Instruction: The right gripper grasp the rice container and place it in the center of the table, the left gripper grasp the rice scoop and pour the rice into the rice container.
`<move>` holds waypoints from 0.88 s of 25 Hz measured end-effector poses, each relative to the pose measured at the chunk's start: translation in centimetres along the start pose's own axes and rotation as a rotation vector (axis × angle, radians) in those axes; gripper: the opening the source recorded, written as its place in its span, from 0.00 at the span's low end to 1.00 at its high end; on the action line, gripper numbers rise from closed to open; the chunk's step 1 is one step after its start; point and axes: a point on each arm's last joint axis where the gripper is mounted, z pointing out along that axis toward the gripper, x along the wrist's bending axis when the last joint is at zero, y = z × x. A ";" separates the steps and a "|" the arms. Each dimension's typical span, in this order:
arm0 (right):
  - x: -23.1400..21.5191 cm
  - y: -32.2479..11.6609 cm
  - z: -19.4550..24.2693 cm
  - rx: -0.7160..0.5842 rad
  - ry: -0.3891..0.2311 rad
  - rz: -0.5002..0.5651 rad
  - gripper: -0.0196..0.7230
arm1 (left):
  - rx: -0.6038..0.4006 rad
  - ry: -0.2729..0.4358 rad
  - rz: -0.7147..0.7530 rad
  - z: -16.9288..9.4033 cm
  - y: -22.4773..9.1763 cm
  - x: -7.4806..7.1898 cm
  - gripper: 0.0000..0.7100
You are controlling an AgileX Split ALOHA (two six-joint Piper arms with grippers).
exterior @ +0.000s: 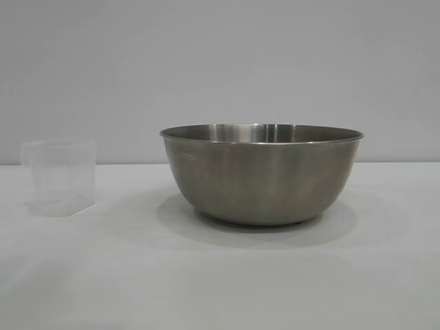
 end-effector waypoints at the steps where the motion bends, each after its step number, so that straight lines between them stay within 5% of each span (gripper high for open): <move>1: 0.0 0.0 0.0 0.000 0.000 0.000 0.47 | -0.006 0.002 -0.002 -0.6 0.1 0.0 0.28; 6: 0.0 0.0 0.0 0.000 0.000 0.000 0.47 | -0.021 0.004 0.006 -2.8 0.1 -0.1 0.28; 13: 0.0 0.0 0.0 0.000 0.000 0.000 0.47 | 0.212 -0.127 0.081 -4.9 0.9 -1.2 0.28; 18: 0.0 0.0 0.0 0.000 0.000 0.000 0.47 | 0.417 -0.055 0.023 -7.1 1.4 -0.6 0.28; 22: 0.0 0.0 0.0 0.000 0.000 0.000 0.47 | 0.449 -0.033 -0.019 -9.4 0.6 -0.7 0.28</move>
